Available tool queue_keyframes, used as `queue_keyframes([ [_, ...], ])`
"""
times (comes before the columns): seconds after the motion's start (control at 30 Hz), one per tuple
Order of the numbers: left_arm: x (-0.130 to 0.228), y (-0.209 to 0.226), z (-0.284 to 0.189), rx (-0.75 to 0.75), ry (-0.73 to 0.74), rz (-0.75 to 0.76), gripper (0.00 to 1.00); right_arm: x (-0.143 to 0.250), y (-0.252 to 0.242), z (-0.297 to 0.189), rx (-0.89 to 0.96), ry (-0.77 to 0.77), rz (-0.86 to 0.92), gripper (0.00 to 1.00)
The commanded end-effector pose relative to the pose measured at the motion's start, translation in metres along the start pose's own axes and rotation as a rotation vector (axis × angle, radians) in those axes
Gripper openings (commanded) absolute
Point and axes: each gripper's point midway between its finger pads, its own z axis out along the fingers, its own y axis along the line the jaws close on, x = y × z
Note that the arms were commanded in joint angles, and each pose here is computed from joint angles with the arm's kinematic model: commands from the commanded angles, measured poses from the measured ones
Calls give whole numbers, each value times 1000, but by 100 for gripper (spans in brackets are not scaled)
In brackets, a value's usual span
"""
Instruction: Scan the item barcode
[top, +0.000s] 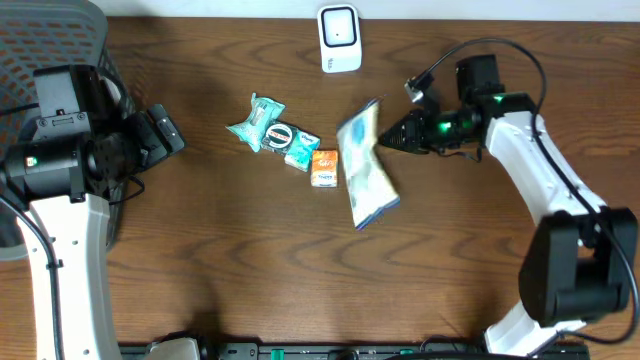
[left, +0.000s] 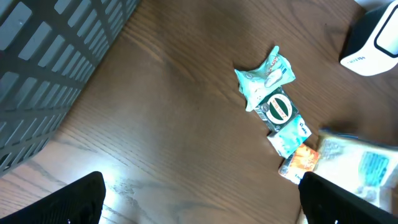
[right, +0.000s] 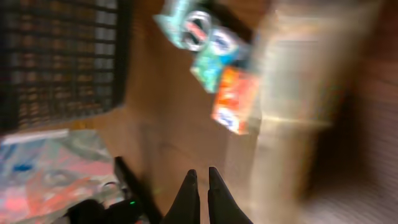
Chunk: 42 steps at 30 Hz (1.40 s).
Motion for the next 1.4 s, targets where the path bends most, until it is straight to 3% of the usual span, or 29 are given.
queue_keyframes([
  [0.0,-5,-2,-5,9,-14,-3,98,0,36,-12,-115,-17,-68,1],
  [0.17,-5,-2,-5,9,-14,-3,98,1,60,-24,-174,-36,-112,1],
  [0.27,-5,-2,-5,9,-14,-3,98,0,47,-23,-91,-48,-109,4],
  [0.43,-5,-2,-5,9,-14,-3,98,3,-19,-29,286,-51,-43,64],
  [0.47,-5,-2,-5,9,-14,-3,98,3,-30,-33,355,-51,-35,69],
  [0.67,-5,-2,-5,9,-14,-3,98,8,-65,-41,537,-36,-7,76],
  [1.07,-5,-2,-5,9,-14,-3,98,17,-110,0,514,60,51,91],
  [1.37,-5,-2,-5,9,-14,-3,98,29,-118,26,407,135,76,94],
])
